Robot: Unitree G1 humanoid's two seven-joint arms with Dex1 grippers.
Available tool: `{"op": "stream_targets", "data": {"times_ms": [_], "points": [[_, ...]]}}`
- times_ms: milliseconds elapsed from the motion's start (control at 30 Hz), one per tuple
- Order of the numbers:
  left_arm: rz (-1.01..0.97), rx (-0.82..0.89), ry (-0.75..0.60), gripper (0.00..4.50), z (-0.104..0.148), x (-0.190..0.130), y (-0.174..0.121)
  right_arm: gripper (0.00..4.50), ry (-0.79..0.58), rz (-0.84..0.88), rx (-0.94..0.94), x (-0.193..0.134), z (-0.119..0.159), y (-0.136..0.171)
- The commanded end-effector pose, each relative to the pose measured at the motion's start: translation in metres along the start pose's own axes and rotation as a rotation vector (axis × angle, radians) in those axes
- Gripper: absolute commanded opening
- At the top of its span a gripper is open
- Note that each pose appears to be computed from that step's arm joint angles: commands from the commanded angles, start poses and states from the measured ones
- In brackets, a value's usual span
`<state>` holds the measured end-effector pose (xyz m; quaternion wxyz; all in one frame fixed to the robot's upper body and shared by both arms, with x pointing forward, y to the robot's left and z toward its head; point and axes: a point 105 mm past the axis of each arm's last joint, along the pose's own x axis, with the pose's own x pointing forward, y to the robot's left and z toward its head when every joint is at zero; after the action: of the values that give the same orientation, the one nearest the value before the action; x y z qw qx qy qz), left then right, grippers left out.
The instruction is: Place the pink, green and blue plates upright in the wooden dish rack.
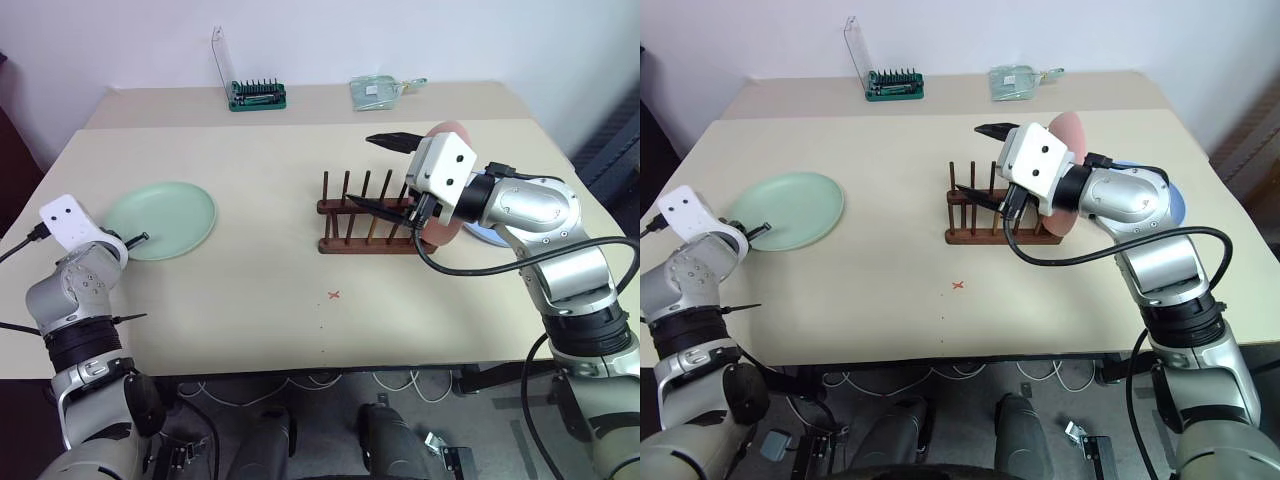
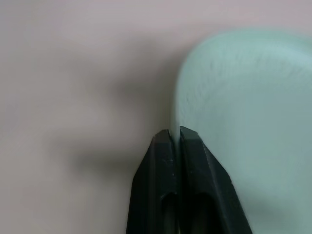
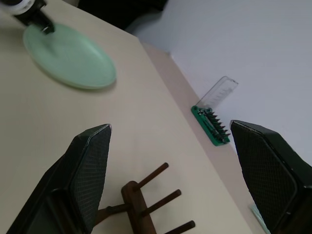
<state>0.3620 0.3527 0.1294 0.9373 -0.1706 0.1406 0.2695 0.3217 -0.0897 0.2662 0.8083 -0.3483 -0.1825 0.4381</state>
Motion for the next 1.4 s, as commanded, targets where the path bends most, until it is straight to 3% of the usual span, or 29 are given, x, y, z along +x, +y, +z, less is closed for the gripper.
{"op": "stream_targets", "data": {"times_ms": [33,100,200,367,433,700,1033,1300,1400], "points": [[-0.127,-0.08,-0.234,0.03,0.043,-0.011,-0.028,3.99,-0.031,-0.03,-0.048,-0.003,0.013,-0.005],[-0.23,-0.142,-0.361,0.03,0.067,-0.025,-0.051,3.99,-0.019,-0.027,-0.071,-0.002,0.011,-0.004],[-0.399,-0.072,-0.542,0.03,0.09,-0.054,-0.092,3.99,-0.007,-0.021,-0.162,0.004,0.01,-0.003],[-0.658,-0.055,-0.693,0.03,0.105,-0.103,-0.154,3.99,-0.015,-0.036,-0.334,0.019,0.013,0.0],[-0.723,0.033,-0.735,0.03,0.104,-0.119,-0.176,3.99,-0.013,-0.069,-0.441,0.027,0.015,-0.001],[-0.968,0.131,-0.768,0.03,0.089,-0.165,-0.23,3.99,-0.023,-0.114,-0.576,0.042,0.016,0.002],[-1.129,0.049,-0.735,0.03,0.078,-0.199,-0.253,3.99,0.077,-0.064,-0.616,0.044,-0.012,0.012],[-1.141,-0.041,-0.681,0.0,0.078,-0.198,-0.253,0.1,0.094,-0.063,-0.617,0.043,-0.015,0.01],[-1.12,-0.175,-0.655,1.06,0.089,-0.191,-0.245,0.0,0.094,-0.081,-0.631,0.043,-0.013,0.009]]}}
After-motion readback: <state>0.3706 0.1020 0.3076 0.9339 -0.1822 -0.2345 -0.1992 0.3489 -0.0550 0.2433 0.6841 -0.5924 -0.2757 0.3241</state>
